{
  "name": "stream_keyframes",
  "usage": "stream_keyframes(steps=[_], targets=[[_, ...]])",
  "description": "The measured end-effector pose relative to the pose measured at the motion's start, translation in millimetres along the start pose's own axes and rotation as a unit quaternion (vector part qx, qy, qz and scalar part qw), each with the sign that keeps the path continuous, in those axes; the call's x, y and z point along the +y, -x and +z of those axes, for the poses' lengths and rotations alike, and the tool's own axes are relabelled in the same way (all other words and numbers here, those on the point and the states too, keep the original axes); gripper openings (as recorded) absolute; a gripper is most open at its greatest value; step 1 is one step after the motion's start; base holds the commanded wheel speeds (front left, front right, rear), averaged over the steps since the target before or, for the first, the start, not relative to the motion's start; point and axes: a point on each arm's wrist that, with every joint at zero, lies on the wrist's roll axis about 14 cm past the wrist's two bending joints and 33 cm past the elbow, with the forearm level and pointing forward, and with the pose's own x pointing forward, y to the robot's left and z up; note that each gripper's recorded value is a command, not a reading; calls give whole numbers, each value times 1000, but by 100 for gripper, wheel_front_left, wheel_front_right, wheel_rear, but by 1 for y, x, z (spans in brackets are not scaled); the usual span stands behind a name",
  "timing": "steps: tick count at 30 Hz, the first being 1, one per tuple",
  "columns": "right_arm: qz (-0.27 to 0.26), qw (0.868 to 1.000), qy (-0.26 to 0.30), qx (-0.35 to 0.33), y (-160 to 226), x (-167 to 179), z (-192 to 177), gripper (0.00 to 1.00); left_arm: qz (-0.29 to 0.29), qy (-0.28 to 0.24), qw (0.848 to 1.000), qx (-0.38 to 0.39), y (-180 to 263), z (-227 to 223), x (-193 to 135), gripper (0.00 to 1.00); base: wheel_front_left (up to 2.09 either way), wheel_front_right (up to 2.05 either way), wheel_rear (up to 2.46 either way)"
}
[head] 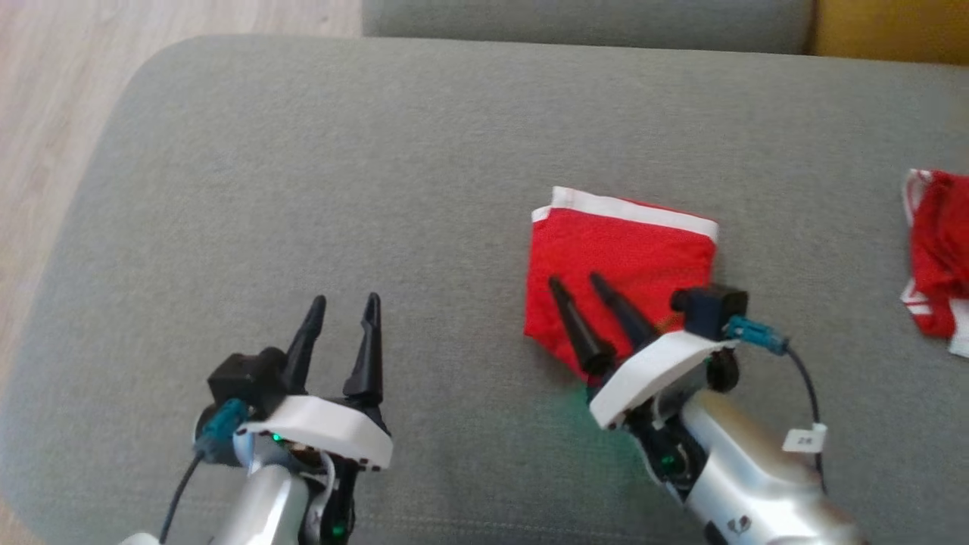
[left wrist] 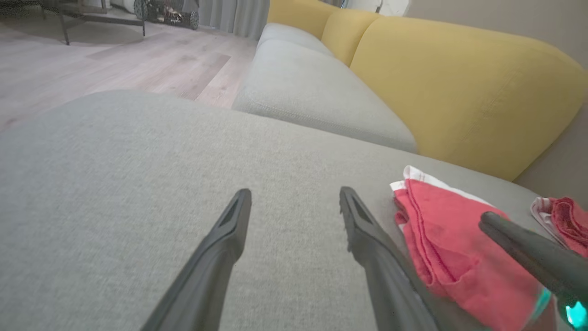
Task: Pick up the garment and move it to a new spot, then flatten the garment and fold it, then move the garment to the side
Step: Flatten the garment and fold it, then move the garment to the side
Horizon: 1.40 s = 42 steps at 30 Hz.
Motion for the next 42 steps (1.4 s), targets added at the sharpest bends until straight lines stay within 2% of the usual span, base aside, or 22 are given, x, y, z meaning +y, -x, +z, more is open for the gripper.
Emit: stream_keyframes(steps=[3, 6, 10, 13, 17, 24, 35, 38, 42], targets=[[-10, 998, 46, -47, 9, -13, 28, 100, -9, 0, 1000, -11, -5, 7, -6, 100, 0, 0, 0], [-46, 989, 111, -84, 29, -43, 60, 100, -30, 1, 999, -22, -10, 14, -19, 100, 0, 0, 0], [-100, 961, 220, -134, 66, -77, 110, 100, -57, 8, 997, -47, -16, 30, -38, 100, 0, 0, 0], [-140, 942, 243, -184, 97, -89, 136, 100, -70, 12, 995, -63, -20, 41, -47, 100, 0, 0, 0], [-208, 928, 241, -193, 147, -109, 117, 100, -78, 15, 994, -78, -23, 51, -56, 100, 0, 0, 0], [-247, 921, 228, -197, 168, -115, 101, 100, -83, -8, 995, -52, -18, 31, -58, 100, 0, 0, 0], [-248, 927, 210, -189, 162, -113, 88, 100, -80, -15, 996, -31, -13, 15, -56, 100, 0, 0, 0], [-241, 932, 202, -181, 154, -112, 83, 100, -75, -15, 997, -27, -14, 13, -53, 100, 0, 0, 0], [-214, 946, 178, -168, 132, -103, 71, 100, -67, -14, 997, -21, -16, 9, -47, 100, 0, 0, 0]])
